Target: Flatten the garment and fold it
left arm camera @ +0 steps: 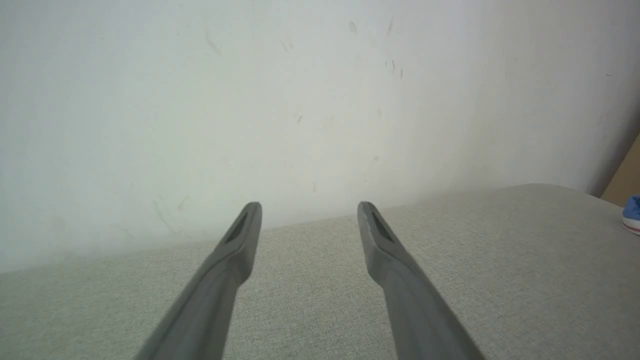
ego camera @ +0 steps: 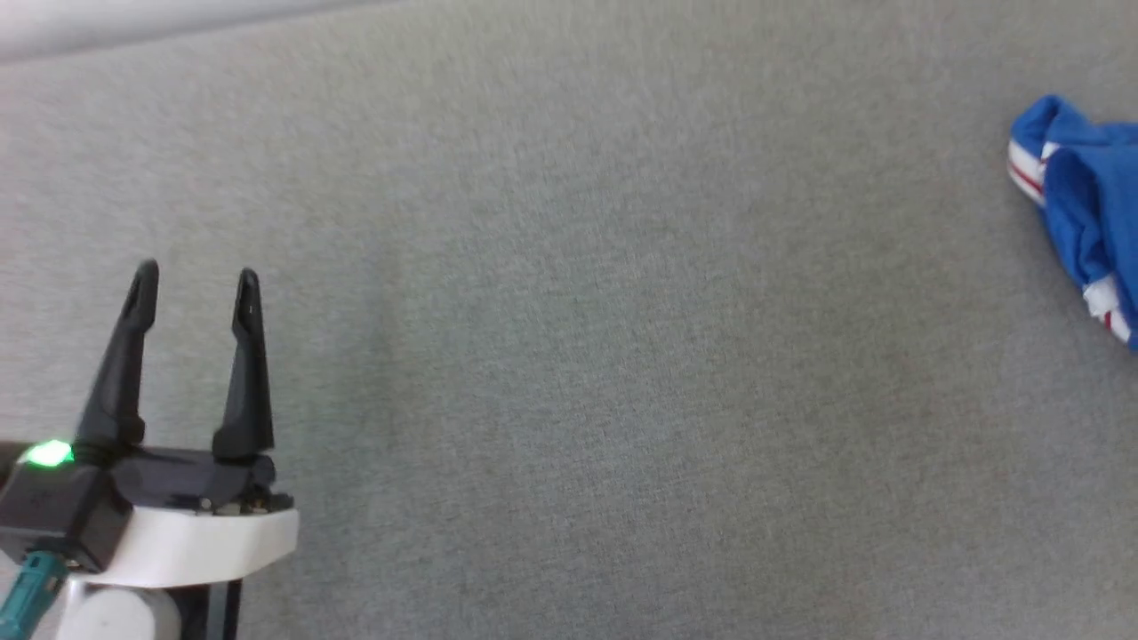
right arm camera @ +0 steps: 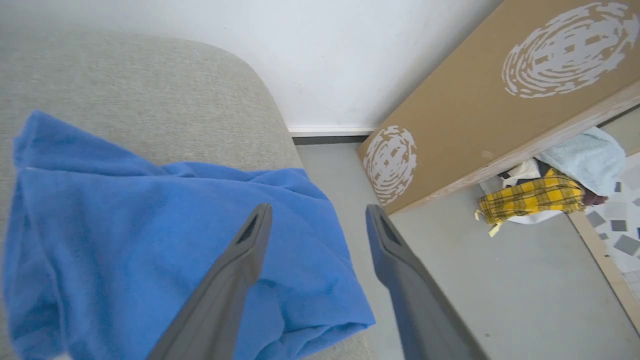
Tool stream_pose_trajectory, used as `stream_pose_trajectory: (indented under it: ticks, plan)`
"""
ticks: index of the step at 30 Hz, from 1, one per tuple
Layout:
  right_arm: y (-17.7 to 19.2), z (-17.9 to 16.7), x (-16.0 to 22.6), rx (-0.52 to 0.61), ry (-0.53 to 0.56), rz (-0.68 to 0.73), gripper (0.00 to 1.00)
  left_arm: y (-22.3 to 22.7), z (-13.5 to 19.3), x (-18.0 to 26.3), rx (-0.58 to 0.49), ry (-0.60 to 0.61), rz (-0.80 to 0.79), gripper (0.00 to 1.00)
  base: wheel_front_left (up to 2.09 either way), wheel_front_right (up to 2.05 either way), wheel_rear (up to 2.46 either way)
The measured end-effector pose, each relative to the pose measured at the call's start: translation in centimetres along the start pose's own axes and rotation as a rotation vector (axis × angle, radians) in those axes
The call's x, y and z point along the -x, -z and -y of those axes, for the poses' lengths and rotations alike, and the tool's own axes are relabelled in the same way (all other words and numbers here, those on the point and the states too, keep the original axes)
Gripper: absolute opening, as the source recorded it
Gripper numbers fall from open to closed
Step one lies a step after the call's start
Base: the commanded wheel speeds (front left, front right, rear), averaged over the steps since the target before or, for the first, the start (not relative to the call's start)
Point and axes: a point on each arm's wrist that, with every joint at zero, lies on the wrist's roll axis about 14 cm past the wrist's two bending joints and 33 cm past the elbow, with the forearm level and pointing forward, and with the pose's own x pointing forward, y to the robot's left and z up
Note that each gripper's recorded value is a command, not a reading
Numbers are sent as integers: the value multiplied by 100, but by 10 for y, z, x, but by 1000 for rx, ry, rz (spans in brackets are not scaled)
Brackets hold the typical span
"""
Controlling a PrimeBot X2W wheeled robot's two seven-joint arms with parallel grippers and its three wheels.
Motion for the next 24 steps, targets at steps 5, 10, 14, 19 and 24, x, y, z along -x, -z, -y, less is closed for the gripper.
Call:
stream_pose_trajectory:
  ticks: [5,10,14,19,24]
  plan:
    - [-1,-16,29,-69,-56,62,100,-15,-3,20,18,-49,5,100,0,0,0]
    - [-14,-37,58,-124,-121,137,100,-25,-10,42,34,-91,-8,100,0,0,0]
    - [-35,-51,79,-151,-165,226,100,-34,-19,57,17,-131,-2,100,0,0,0]
    - [-55,-71,108,-206,-217,332,100,-41,-27,77,3,-176,-1,100,0,0,0]
    - [-62,-97,146,-285,-280,424,100,-42,-29,102,21,-222,-10,100,0,0,0]
